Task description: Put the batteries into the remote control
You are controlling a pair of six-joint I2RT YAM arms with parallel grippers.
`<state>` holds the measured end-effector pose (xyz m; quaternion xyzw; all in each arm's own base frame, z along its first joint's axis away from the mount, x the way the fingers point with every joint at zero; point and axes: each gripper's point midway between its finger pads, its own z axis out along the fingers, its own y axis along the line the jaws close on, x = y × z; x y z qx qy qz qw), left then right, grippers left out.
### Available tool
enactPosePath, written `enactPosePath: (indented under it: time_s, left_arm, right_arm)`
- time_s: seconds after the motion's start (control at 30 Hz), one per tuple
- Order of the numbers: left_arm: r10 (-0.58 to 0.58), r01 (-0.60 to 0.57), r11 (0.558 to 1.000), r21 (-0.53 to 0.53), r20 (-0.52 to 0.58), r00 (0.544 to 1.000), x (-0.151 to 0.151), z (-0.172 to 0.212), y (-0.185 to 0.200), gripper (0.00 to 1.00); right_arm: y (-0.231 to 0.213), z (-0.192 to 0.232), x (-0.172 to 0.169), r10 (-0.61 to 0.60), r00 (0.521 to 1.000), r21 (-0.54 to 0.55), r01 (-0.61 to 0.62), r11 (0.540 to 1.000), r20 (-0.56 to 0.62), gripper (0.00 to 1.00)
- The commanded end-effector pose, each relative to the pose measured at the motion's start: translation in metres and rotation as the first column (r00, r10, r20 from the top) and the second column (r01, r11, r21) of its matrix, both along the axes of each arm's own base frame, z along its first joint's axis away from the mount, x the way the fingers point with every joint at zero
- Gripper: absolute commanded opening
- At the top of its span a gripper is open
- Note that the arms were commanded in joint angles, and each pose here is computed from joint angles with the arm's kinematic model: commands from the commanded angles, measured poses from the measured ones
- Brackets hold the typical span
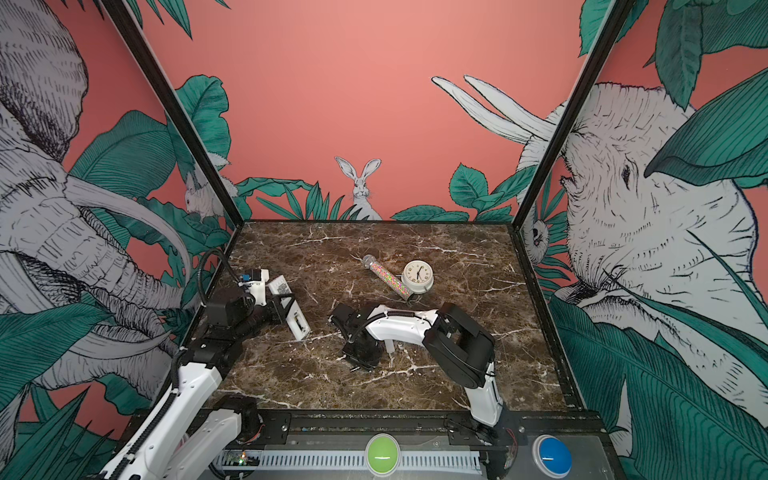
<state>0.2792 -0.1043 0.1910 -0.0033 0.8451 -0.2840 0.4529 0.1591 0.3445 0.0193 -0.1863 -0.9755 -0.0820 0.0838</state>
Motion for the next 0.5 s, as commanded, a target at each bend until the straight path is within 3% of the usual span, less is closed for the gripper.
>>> enactPosePath:
  time_s: [0.0,0.27,0.47]
  left_arm:
    - [-0.003,0.003,1.0,0.005,0.027,1.0,0.002,0.007,-0.001,0.0]
    - [0.002,-0.003,1.0,0.006,0.024,1.0,0.003,0.007,0.0,0.0]
    - [-0.012,0.012,1.0,-0.01,0.004,1.0,0.003,0.001,-0.003,0.0]
  right_arm:
    - [-0.004,-0.012,0.012,-0.069,0.998,-0.057,0.07,0.996,0.012,0.24]
    - [0.0,-0.018,0.022,-0.032,0.999,-0.021,0.033,0.999,0.02,0.04]
    - [-0.007,-0.011,0.041,0.105,0.992,0.003,-0.105,0.994,0.068,0.0]
